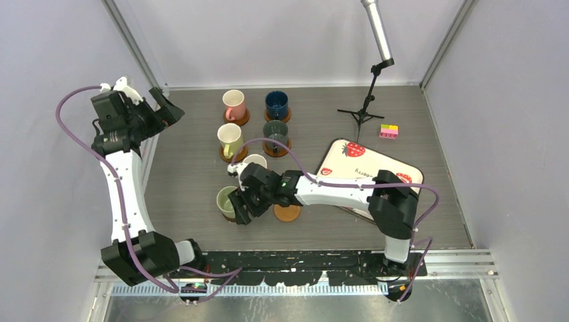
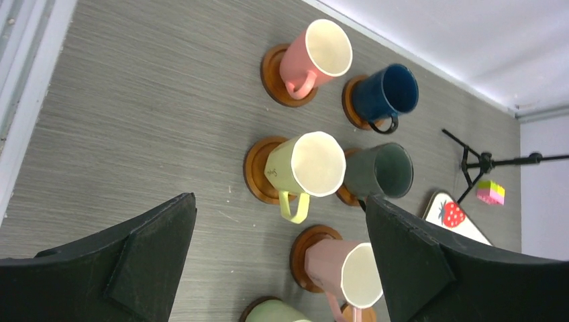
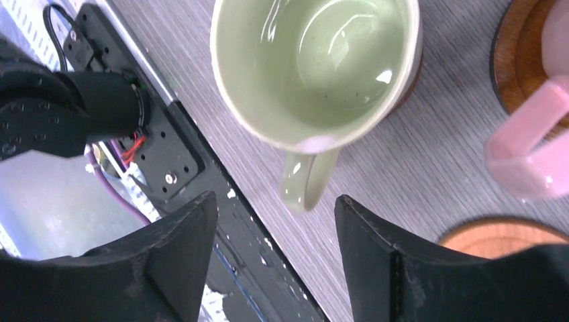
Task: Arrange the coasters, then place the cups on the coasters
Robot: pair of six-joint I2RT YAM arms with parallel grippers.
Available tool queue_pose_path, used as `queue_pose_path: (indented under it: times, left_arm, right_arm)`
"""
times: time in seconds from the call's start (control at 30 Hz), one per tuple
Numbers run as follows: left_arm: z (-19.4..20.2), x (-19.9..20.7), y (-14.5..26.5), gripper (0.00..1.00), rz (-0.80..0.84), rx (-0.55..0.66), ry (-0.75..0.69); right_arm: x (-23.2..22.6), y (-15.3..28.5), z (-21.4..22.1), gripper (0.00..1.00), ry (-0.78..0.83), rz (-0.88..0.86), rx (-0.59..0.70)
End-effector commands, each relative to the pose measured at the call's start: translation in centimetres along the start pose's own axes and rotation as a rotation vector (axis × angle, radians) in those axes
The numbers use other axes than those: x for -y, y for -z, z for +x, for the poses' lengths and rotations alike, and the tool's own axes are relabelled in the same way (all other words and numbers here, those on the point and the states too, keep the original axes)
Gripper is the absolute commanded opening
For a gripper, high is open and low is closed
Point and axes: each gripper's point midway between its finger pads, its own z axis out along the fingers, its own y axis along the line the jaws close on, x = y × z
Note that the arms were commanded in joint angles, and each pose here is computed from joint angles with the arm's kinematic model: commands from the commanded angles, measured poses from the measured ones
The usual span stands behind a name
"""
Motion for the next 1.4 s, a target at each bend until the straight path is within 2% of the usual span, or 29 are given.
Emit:
queue_pose_path:
  times: [0.0,0.2,0.3,0.43,0.53,0.6,0.73,0.83,0.97,1.13,1.23,1.37]
  left_arm:
    - [0.1,1.8,1.0,1.00,0.106,-0.050,-0.119]
    - [2.4,3.5,1.1,1.00,0.225,-0.158,-0.194]
    - [4.7,5.2,1.2,1.00,0.263,-0.237,-0.320]
    - [8.4,8.1,2.7,1.00,0.381,-0.328,-0.565]
    - [9.7,8.5,3.8,0.98,0.446,-0.352,-0.640]
    - [11.5,9.0,4.6,0.91,0.519,-0.402,-0.715]
    - [17.5,11.1,6.8,0.65,0.662,-0.577,-0.927]
    - [21.1,12.5,8.5,0.51,0.751,-0.646,-1.097]
    - [25.6,12.3,9.5,0.35,0.784,-0.731,-1.337]
    - [29.8,11.2,9.4,0.29,0.816,-0.845,-1.449]
    - [31.3,11.3,8.8,0.27,0.806,-0.844,-1.519]
    - [32.1,12.1,6.5,0.22,0.716,-0.791,-1.557]
  right_arm:
    - [-0.9,4.7,-1.3,0.73,0.134,-0.023,0.012]
    - [-1.3,8.9,-1.5,0.78,0.233,-0.065,-0.006]
    - [-1.7,11.6,-2.6,0.80,0.264,-0.099,0.006]
    - [1.0,16.1,-5.4,0.81,0.178,-0.164,0.088]
    - [4.1,19.4,-6.7,0.81,0.095,-0.168,0.169]
    - [6.3,21.2,-6.9,0.81,0.052,-0.140,0.211]
    - [10.4,24.6,-7.8,0.81,-0.027,-0.085,0.305]
    - [12.5,26.6,-7.9,0.81,-0.093,-0.087,0.354]
    - [15.1,28.5,-7.9,0.81,-0.177,-0.066,0.403]
    - [17.0,30.1,-8.0,0.81,-0.223,-0.013,0.450]
    - [17.8,30.3,-7.7,0.81,-0.236,0.016,0.458]
    - [18.4,30.4,-7.6,0.81,-0.255,0.027,0.466]
